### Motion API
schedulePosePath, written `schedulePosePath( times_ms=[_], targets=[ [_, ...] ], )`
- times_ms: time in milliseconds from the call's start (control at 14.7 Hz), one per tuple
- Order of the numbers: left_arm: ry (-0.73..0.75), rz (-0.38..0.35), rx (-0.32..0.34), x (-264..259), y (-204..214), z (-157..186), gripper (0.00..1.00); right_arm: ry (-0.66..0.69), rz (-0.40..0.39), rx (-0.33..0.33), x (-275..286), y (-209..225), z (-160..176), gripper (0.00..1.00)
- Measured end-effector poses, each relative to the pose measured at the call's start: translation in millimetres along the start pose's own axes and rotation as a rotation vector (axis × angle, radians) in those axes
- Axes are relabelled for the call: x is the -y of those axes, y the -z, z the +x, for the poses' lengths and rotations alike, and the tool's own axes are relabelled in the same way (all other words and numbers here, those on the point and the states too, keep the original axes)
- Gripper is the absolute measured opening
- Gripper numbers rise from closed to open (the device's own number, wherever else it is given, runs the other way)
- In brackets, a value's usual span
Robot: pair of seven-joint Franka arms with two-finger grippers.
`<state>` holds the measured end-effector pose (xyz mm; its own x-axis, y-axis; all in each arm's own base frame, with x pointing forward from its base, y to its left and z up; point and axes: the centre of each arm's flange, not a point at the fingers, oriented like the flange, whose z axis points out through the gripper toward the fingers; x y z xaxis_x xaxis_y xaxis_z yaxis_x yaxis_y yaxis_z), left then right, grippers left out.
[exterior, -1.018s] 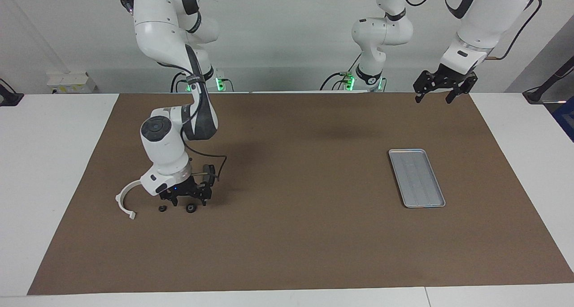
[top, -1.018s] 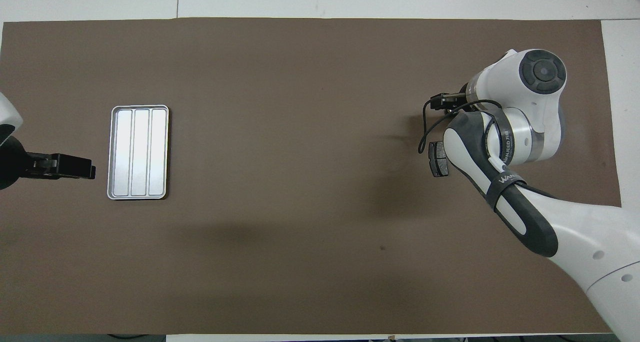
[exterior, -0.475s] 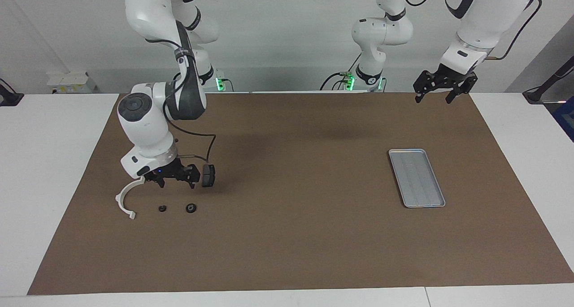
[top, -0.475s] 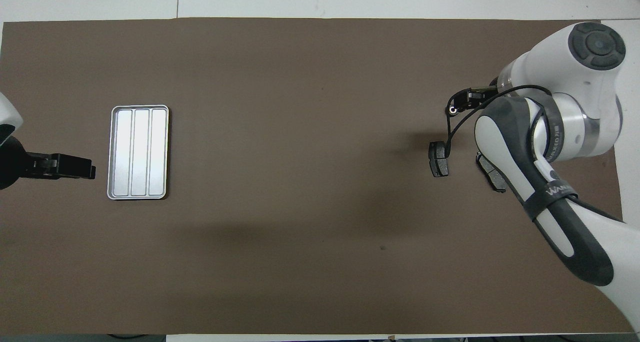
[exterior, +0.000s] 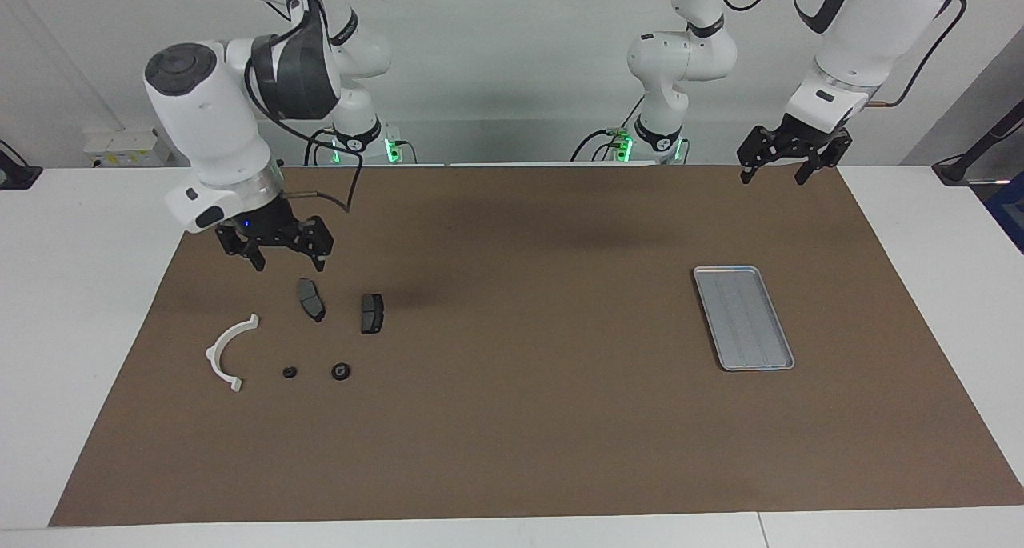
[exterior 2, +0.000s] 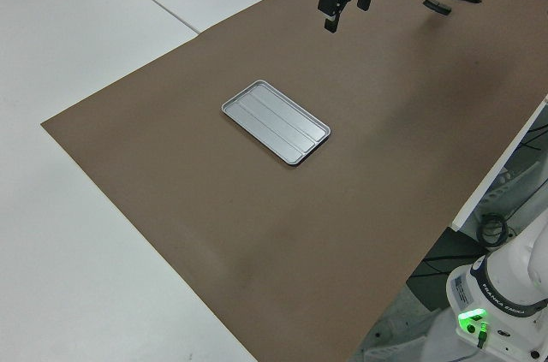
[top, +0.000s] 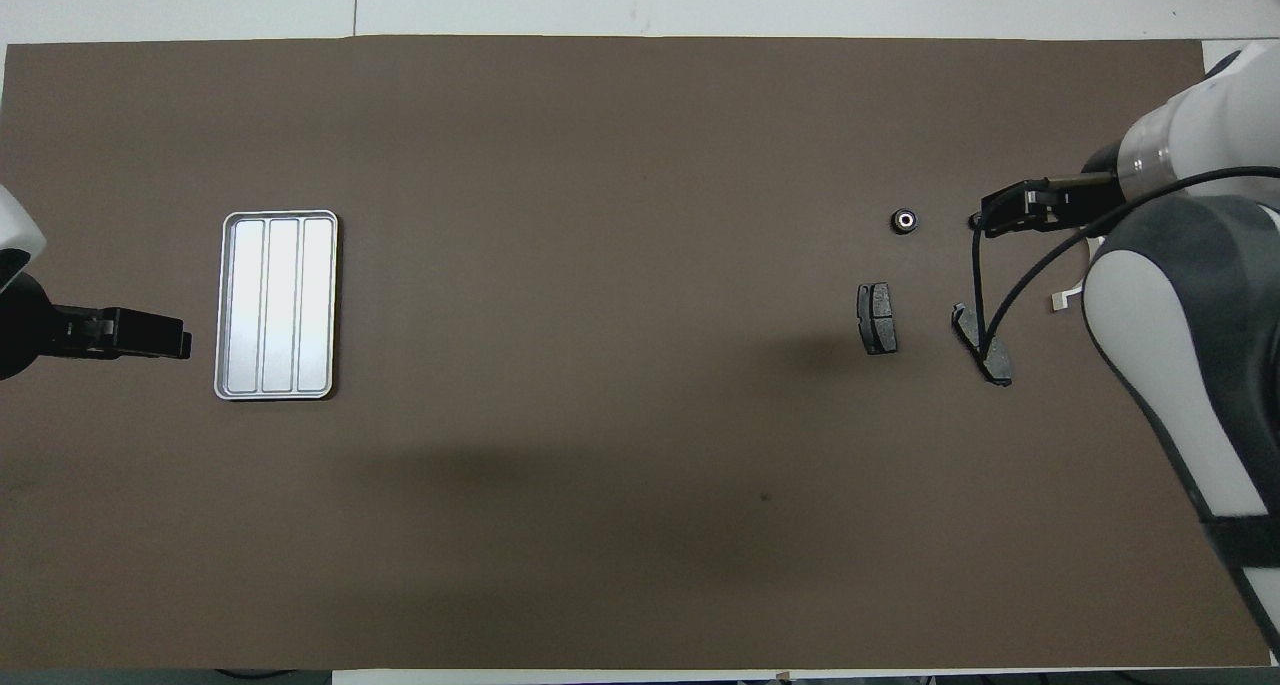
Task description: Place bearing gear from tray to pile
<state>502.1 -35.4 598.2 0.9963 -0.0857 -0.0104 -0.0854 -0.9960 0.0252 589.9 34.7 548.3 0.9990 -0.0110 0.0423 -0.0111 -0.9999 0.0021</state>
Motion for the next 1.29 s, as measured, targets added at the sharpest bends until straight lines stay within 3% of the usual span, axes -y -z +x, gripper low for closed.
schedulePosePath(
  times_ms=[475, 679, 950, 1290],
  targets=[
    [0.0, 0.0, 0.0, 0, 0, 0, 1.0, 0.019, -0.003, 0.087, -5, 69, -62, 1.0],
    [0.0, 0.0, 0.0, 0, 0, 0, 1.0, 0.02, -0.004, 0.105, -5, 66, -64, 1.0],
    [0.0, 0.0, 0.0, 0, 0, 0, 1.0, 0.008, -0.005, 0.067, -10, 63, -54, 1.0],
    [0.0, 0.0, 0.0, 0, 0, 0, 1.0, 0.003, -0.008, 0.075, -12, 55, -50, 1.0]
  ],
)
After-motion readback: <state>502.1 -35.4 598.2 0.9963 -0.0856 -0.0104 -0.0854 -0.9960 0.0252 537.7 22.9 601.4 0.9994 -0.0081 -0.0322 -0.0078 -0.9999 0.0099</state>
